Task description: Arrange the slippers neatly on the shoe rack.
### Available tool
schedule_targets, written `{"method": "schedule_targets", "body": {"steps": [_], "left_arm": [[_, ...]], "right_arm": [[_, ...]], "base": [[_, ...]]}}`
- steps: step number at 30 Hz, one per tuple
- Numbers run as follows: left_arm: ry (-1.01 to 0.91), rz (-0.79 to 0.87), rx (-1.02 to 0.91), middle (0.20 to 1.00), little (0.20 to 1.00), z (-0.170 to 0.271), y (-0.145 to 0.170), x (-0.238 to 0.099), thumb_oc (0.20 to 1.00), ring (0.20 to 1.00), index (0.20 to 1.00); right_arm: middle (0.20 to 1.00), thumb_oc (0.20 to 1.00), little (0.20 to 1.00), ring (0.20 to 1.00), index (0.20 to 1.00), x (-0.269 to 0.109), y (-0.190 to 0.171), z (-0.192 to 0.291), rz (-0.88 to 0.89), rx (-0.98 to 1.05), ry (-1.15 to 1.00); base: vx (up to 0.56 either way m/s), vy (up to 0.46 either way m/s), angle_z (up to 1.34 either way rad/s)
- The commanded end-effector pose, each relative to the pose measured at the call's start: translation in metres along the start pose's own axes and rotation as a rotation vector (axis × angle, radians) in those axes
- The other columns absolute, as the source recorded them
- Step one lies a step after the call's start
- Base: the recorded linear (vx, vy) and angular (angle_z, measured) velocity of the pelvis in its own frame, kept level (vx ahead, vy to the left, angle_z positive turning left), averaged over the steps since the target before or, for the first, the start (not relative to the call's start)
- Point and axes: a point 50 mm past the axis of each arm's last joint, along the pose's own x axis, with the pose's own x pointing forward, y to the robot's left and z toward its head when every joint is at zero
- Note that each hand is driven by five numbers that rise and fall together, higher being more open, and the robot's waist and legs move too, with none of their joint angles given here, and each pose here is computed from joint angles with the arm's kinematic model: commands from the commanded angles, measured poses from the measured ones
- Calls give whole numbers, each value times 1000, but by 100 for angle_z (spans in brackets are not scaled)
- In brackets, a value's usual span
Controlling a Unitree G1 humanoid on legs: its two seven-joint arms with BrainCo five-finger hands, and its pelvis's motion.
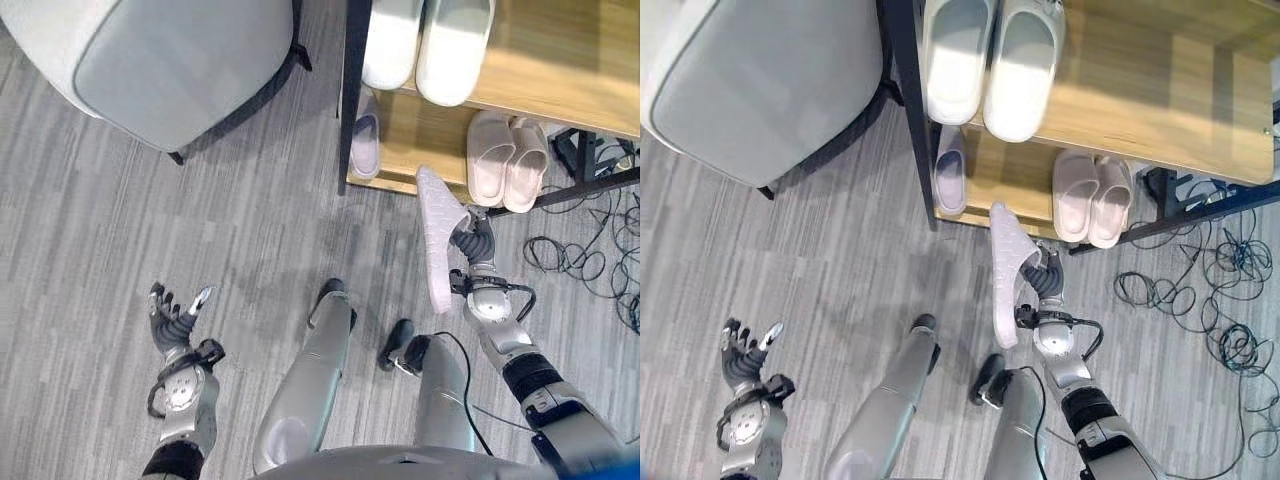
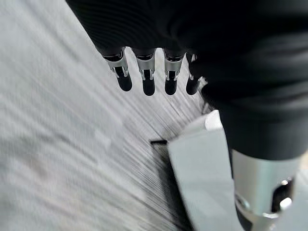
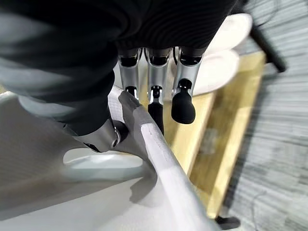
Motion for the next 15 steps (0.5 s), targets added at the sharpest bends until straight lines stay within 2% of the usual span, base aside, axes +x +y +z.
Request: {"method": "schedule_targets", "body": {"steps": [1,5,9,11,15], "left_arm": [[-256,-99,-38,1000,1000,52,-42,22,1000,1000,1000],[-364,-140,-52,1000,1000,75,-62,23,1000,1000,1000],[-390,-162,-17,1000,1000,79,-69,21,1000,1000,1000],[-454,-163,-37,1000,1000,95,-77,25,1000,1000,1000],[-492,-150,-66,1000,1000,106,-85,30,1000,1000,1000]], "right_arm": [[200,200,200,200,200,39,-39,54,-98,-68,-224],[200,200,200,200,200,44,-49,61,-164,-44,-247],[200,200,200,200,200,36,-49,57,-174,-22,-242],[200,200,200,200,200,36,-54,65,-200,-21,-276],[200,200,200,200,200,43,-55,81,-232,-38,-330]], "base": [[110,-221,12],[114,-264,79],[149,-353,34],[27,-311,46],[81,-2,46]]}}
